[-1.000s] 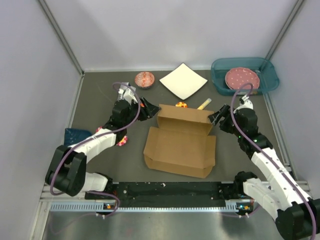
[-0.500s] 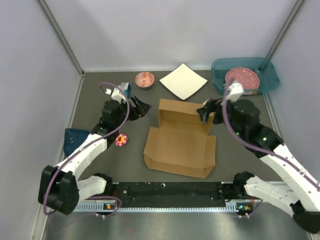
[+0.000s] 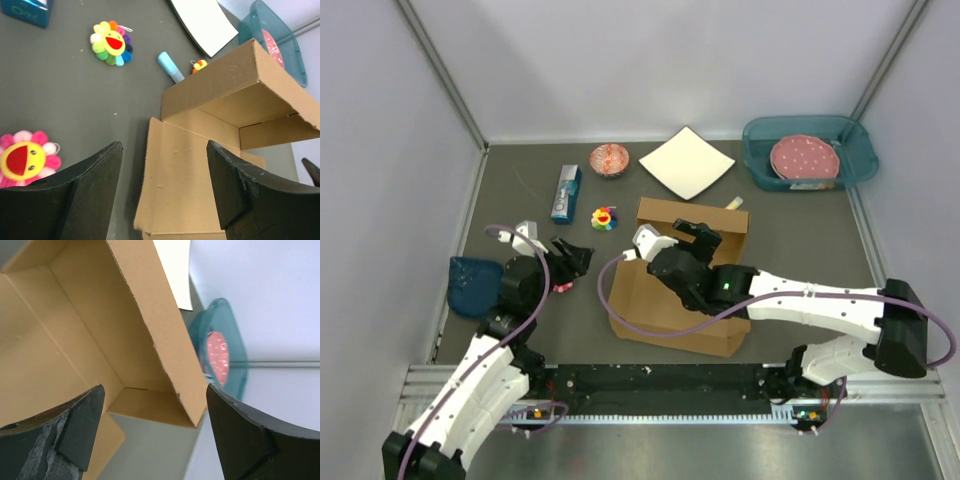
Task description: Fold the paper box
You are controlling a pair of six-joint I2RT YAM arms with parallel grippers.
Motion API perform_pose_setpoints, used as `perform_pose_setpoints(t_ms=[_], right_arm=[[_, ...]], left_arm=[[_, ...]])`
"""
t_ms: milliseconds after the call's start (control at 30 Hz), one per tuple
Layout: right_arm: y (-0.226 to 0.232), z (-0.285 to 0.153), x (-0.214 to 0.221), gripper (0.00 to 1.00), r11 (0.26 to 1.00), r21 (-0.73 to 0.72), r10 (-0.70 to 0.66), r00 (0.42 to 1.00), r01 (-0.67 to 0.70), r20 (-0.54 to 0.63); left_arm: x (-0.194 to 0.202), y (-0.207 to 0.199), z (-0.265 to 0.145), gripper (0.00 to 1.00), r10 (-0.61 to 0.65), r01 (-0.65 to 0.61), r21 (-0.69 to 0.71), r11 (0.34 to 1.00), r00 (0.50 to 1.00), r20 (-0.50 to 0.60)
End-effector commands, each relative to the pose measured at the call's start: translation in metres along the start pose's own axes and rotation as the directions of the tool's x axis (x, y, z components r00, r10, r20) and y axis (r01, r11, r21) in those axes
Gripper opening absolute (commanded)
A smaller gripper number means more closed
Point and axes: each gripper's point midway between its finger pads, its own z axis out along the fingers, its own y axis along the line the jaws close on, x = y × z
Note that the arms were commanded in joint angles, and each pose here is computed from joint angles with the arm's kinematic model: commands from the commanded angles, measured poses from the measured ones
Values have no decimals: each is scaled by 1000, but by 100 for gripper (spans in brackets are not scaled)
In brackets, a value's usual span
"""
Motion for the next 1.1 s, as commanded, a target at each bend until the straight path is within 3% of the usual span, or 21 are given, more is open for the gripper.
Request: perform_pose_setpoints(t_ms=[0, 367, 467, 500, 600, 1067], right_arm=[[-22, 11, -15, 82, 980, 146, -139, 990, 138, -2], [-8, 59, -19, 70, 960, 142, -232, 970, 241, -78], [-14, 68, -18, 56, 952, 184, -228, 969, 243, -100], [-13, 70, -14, 45, 946, 193, -241, 964, 260, -113], [-15, 74, -13, 29, 933, 221, -263, 957, 285, -123], [-14, 85, 5, 1, 927, 203, -283, 943, 316, -177]], left_arm=[[-1, 14, -9, 74, -3, 5, -39, 999, 999, 47], [1, 24, -13, 74, 31, -28, -87, 996, 999, 35], [-2, 30, -14, 73, 49, -43, -115, 992, 998, 50], [-3, 32, -14, 73, 53, -45, -127, 991, 997, 55], [-3, 34, -14, 73, 57, -49, -140, 989, 997, 53], [-6, 28, -17, 72, 48, -40, -120, 992, 997, 62]])
